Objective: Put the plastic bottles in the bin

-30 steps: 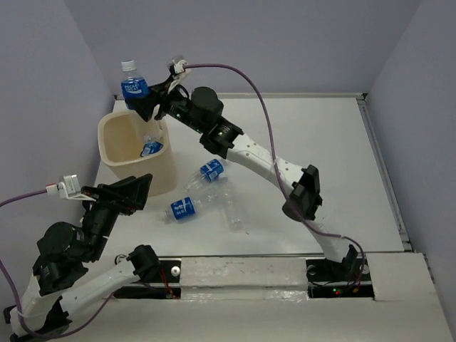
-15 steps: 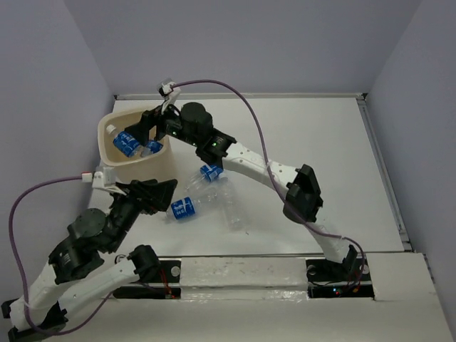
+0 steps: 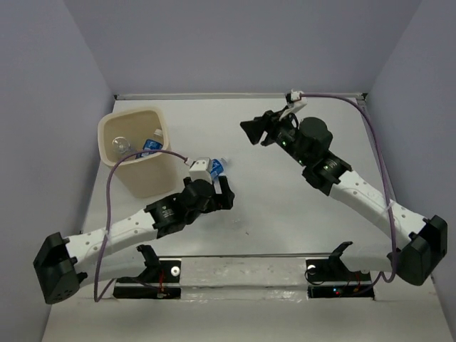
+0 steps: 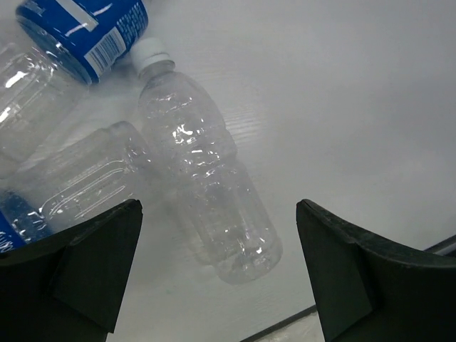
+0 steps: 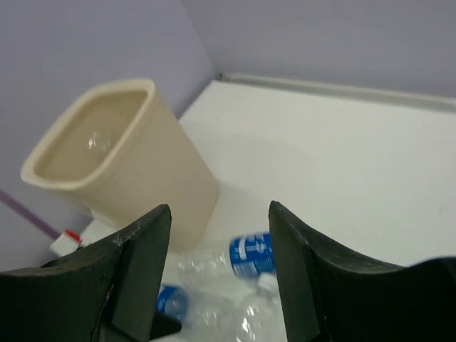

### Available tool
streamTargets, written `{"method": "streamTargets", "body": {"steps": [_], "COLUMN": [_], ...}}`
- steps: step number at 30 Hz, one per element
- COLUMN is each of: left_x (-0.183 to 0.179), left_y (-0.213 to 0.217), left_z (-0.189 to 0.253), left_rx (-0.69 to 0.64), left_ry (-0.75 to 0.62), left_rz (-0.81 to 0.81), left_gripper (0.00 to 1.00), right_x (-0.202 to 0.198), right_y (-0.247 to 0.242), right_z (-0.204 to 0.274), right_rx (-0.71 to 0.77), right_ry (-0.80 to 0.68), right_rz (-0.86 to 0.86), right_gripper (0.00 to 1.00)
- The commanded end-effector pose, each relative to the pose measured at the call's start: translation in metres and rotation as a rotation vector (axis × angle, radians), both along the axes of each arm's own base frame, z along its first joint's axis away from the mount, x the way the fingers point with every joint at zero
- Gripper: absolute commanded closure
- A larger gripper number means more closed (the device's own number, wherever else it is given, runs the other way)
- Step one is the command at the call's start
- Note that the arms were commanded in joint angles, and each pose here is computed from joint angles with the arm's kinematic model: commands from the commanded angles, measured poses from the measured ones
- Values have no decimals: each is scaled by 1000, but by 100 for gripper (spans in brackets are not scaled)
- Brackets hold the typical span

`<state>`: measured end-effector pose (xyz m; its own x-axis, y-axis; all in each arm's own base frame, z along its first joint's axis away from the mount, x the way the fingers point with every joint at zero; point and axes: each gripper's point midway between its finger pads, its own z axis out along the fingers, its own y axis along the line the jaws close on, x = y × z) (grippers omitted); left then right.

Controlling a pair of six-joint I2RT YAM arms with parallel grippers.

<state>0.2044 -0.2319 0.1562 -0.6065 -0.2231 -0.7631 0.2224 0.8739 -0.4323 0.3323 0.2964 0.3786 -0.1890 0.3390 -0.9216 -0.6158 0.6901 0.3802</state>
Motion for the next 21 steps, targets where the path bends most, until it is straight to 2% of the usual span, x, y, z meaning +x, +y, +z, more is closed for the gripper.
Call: {"method": "streamTargets", "body": {"steps": [1, 6, 16, 21], "left_x": [17, 22, 36, 42], "left_y": [-42, -60, -63, -71], "left_z": [-9, -30, -70, -72], "left_rx": [-40, -23, 103, 107], "left_ry": [45, 97, 123, 107], "left_rz": [-4, -13, 28, 14], "left_gripper": [1, 1, 1, 2], "right_x": [-34, -58, -76, -92], "right_y": [-16, -43, -59, -70], "right_z": [-68, -113, -134, -155], "right_rx": [-96, -144, -139, -168], "right_ry": [150, 223, 249, 295], "right_rz": [20, -8, -17, -13], "right_gripper": [35, 30, 30, 27]}}
